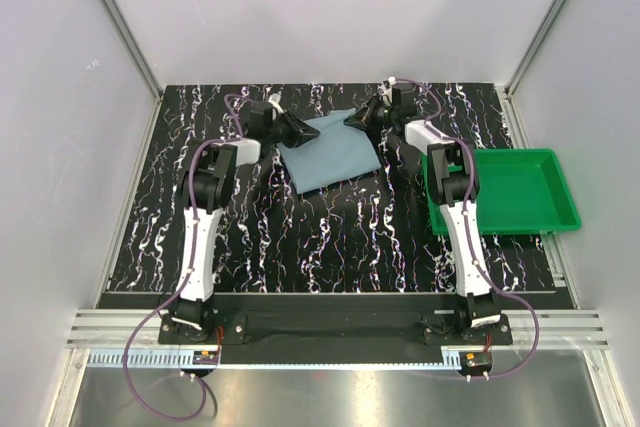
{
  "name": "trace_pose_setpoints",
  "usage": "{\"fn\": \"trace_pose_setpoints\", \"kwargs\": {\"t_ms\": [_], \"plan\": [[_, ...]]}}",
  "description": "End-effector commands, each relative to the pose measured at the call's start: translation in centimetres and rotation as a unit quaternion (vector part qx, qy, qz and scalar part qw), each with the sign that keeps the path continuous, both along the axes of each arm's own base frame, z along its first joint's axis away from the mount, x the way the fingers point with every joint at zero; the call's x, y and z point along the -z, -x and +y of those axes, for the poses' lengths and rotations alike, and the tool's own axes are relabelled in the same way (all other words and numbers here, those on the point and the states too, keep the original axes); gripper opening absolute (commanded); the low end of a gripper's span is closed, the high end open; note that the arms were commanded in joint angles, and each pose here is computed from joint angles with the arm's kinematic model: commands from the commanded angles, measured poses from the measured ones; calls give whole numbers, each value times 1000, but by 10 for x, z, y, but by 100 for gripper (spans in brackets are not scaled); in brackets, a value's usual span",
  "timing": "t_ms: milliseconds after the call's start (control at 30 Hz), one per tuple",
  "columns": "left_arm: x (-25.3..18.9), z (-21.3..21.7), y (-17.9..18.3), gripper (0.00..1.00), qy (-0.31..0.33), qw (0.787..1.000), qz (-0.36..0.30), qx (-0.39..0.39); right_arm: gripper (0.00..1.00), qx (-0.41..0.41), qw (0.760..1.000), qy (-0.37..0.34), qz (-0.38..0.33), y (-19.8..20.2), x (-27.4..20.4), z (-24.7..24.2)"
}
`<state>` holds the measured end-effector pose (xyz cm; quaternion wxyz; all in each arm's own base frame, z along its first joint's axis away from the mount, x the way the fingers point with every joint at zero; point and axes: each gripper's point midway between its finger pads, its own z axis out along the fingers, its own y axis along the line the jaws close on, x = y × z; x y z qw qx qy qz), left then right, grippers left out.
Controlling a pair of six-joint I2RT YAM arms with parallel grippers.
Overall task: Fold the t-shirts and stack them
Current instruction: Fold the tshirt
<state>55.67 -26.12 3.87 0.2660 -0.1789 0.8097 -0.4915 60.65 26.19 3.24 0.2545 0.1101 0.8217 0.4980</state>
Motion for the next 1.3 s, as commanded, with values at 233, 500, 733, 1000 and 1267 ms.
{"fn": "trace_pose_setpoints", "kwargs": {"t_ms": [233, 500, 733, 1000, 1267], "plan": [[-35, 71, -68, 24, 38, 994, -53, -92, 23, 47, 992, -113, -11, -40, -29, 29], [-10, 86, -77, 22, 34, 993, -19, -110, 35, 54, 985, -155, -47, -54, -32, 49], [-19, 94, -90, 23, -22, 994, -31, -98, 43, 110, 986, -128, 3, -69, 4, 38], [-77, 122, -103, 34, -83, 989, -63, -106, 40, 123, 983, -112, 72, -63, 3, 20], [-130, 102, -54, 36, -71, 992, -75, -72, 50, 65, 991, -94, 72, -35, -61, 28]]}}
